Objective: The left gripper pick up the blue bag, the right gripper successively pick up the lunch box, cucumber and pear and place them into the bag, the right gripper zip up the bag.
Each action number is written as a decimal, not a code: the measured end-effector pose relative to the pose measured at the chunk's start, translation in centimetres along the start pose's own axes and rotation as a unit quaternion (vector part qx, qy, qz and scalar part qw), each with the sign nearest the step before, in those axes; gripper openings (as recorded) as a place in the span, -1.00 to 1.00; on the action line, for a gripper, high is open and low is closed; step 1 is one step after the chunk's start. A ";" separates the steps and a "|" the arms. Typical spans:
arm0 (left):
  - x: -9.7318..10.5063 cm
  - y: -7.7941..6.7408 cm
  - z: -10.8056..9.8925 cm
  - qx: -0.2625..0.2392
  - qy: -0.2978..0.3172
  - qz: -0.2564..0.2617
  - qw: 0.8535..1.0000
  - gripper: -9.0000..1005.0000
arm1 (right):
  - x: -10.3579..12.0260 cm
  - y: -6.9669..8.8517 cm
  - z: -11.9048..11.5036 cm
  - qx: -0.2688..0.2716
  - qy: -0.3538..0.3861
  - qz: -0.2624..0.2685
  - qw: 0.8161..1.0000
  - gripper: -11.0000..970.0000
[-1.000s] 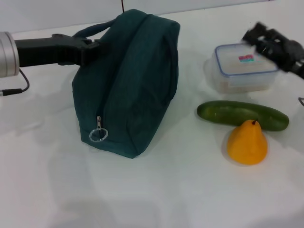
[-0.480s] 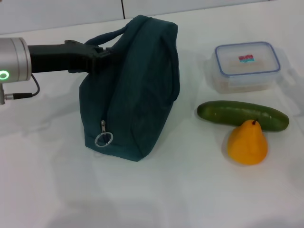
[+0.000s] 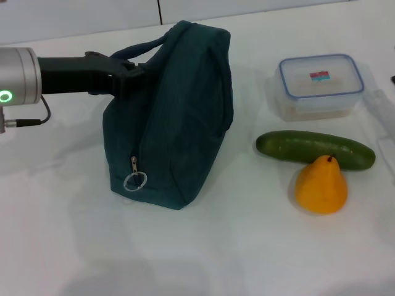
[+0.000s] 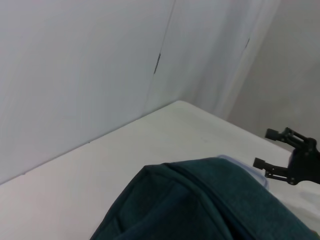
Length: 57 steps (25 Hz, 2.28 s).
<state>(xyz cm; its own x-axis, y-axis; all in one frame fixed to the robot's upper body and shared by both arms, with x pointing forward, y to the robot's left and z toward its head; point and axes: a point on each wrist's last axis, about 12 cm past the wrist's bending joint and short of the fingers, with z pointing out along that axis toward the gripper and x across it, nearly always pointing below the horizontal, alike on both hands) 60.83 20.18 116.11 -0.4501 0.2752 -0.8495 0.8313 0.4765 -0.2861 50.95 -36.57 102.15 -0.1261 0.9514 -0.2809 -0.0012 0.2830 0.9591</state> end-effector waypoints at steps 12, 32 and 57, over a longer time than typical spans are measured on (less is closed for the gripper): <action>0.1 0.1 0.1 -0.006 0.007 0.012 1.000 -0.88 | 2.2 0.5 3.4 0.043 0.058 0.054 0.996 0.80; 0.4 -0.2 0.6 0.004 0.014 0.013 1.000 -0.88 | 2.8 1.0 4.0 0.033 0.068 0.069 0.995 0.68; 0.7 -0.2 0.8 0.008 0.010 0.009 1.000 -0.88 | 2.9 0.8 3.4 0.023 0.050 0.080 0.995 -0.58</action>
<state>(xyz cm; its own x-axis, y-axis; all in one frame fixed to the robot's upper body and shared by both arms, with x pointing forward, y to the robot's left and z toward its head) 60.59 19.63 115.22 -0.4412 0.2997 -0.8459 0.8444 0.4578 -0.2782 53.94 -33.17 102.03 -0.2197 0.9684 -0.1180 0.0722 0.1368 0.9880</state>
